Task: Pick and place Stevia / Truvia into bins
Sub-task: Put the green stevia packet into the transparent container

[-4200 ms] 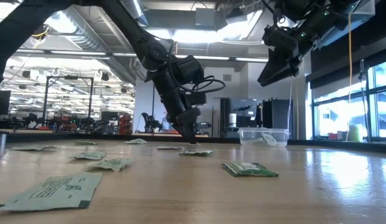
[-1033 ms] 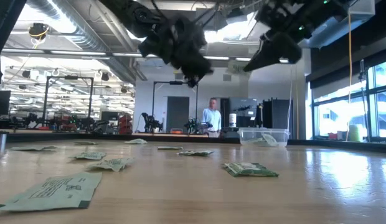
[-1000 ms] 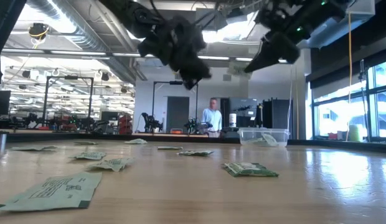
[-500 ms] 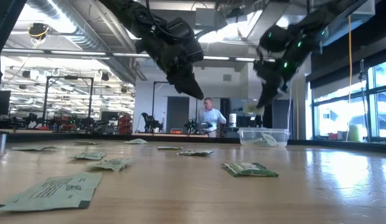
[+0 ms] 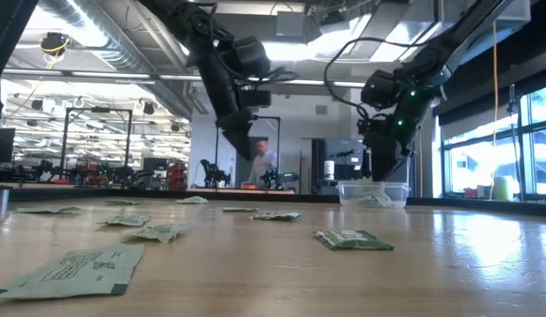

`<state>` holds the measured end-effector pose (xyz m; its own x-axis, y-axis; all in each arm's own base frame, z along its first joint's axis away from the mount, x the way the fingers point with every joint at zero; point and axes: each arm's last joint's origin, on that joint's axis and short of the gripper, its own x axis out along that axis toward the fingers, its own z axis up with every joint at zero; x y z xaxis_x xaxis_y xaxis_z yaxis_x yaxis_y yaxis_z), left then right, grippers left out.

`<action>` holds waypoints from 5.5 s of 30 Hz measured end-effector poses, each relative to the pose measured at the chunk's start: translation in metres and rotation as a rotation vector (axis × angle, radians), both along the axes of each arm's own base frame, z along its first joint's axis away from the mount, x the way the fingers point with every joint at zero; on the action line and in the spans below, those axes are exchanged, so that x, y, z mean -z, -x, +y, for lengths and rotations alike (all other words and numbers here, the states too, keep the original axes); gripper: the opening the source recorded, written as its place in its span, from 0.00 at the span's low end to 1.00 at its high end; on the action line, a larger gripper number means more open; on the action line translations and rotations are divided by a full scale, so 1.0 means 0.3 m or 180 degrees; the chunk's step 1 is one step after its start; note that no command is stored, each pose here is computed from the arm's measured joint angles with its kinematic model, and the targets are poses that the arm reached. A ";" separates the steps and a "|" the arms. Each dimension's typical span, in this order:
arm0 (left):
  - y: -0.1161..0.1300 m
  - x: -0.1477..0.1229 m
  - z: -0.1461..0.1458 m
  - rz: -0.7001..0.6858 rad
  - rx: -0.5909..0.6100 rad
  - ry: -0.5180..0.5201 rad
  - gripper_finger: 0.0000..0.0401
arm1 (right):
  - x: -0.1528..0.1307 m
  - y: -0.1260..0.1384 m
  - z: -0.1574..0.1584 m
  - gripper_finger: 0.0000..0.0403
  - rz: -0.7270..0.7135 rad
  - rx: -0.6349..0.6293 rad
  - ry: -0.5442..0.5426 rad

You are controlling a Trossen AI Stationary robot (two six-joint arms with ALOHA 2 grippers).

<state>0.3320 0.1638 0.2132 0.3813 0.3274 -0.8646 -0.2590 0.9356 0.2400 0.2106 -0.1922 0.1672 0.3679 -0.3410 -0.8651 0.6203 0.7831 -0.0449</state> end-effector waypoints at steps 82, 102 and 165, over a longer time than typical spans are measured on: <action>0.092 0.255 0.086 0.1038 -0.1480 0.0887 0.10 | -0.135 0.064 0.061 0.40 -0.0194 0.0141 0.0063; 0.056 0.251 0.019 0.1032 -0.0871 0.1154 0.00 | -0.129 0.068 0.067 0.40 -0.0122 0.0132 0.0000; -0.141 -0.216 -0.306 -0.2298 0.3691 0.0368 0.00 | -0.270 -0.266 0.548 0.40 -0.1981 -0.3551 0.0969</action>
<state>0.3743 0.0719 0.2780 0.7578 -0.5447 -0.3591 0.6457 0.7049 0.2934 0.2904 -0.0280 0.2482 0.8841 0.2540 -0.3922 -0.3690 0.8944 -0.2527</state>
